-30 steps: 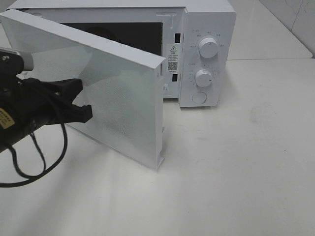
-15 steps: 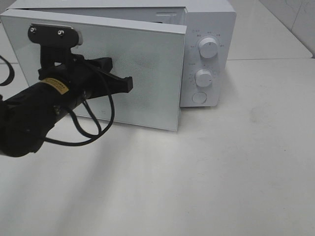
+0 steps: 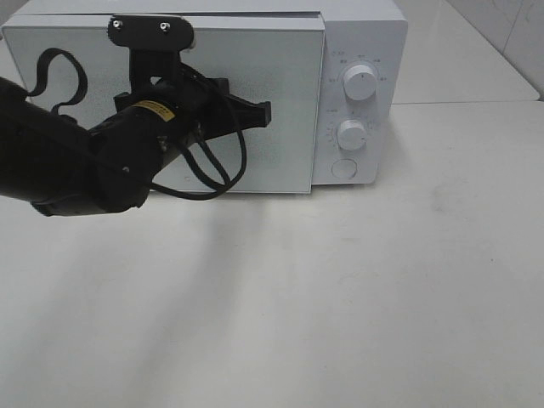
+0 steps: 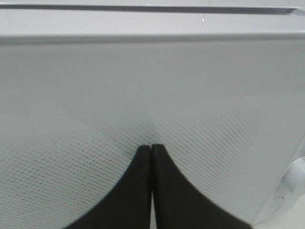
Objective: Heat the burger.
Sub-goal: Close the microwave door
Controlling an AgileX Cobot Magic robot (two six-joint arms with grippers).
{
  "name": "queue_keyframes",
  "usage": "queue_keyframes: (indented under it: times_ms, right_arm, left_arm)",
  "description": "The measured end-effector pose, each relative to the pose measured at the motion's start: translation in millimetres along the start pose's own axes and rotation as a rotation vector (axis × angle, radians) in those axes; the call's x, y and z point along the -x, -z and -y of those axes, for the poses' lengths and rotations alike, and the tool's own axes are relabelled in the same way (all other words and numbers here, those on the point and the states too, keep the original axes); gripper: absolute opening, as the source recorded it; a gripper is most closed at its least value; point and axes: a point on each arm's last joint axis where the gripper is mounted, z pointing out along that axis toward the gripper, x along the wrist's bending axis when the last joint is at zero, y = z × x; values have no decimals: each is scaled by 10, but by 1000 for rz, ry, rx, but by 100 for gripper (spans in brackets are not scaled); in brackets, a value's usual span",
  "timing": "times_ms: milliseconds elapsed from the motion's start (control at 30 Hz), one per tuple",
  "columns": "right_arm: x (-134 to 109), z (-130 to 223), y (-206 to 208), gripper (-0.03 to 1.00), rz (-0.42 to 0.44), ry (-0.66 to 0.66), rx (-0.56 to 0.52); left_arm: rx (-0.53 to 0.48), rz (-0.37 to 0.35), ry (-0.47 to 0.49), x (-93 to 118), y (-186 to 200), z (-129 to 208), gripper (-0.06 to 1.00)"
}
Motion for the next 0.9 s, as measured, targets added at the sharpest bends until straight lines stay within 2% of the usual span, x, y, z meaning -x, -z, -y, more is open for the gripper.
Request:
queue_keyframes:
  times_ms: [333, 667, 767, 800, 833, 867, 900]
  right_arm:
    - [0, 0, 0, 76, 0, 0, 0]
    - [0, 0, 0, 76, 0, 0, 0]
    - [0, 0, 0, 76, 0, 0, 0]
    - [0, 0, 0, 76, 0, 0, 0]
    - [0, 0, 0, 76, 0, 0, 0]
    - [0, 0, 0, 76, 0, 0, 0]
    - [0, 0, 0, 76, 0, 0, 0]
  left_arm:
    - [-45, 22, -9, 143, -227, -10, 0]
    - [-87, 50, 10, 219, -112, -96, 0]
    - [-138, 79, 2, 273, 2, -55, 8]
    - [-193, 104, -3, 302, 76, -6, 22]
    - [-193, 104, -3, 302, 76, -6, 22]
    - [-265, 131, -5, 315, 156, 38, 46]
    - [-265, 131, -5, 315, 156, 38, 46]
